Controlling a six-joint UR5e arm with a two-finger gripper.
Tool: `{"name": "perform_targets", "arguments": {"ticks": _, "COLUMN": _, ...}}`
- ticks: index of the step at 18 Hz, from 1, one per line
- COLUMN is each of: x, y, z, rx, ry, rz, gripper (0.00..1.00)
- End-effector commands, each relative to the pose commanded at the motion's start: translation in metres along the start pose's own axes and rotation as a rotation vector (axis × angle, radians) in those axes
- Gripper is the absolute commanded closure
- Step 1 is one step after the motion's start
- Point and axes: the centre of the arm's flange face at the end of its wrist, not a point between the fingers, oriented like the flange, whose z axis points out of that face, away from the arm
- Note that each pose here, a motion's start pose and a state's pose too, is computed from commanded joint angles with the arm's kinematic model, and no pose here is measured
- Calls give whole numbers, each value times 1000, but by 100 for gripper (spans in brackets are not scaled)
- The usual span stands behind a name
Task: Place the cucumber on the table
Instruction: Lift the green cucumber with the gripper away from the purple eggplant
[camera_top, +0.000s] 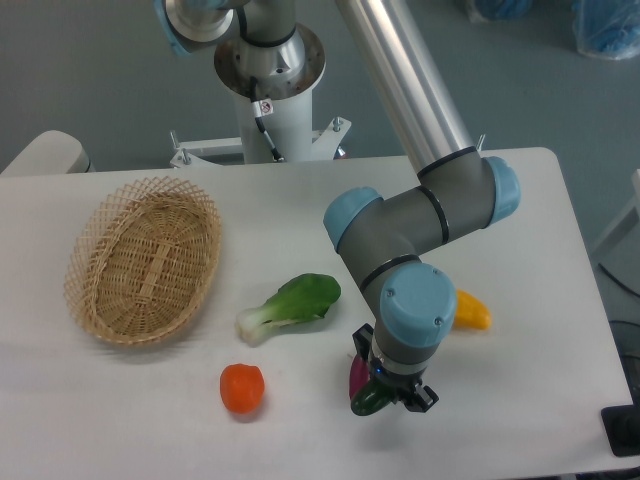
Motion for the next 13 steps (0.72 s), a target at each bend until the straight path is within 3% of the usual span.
{"name": "perform_targets", "arguments": {"ticks": 13, "x": 0, "y": 9, "z": -4, "rx": -48, "ry": 0, "rz": -6, "gripper": 93}}
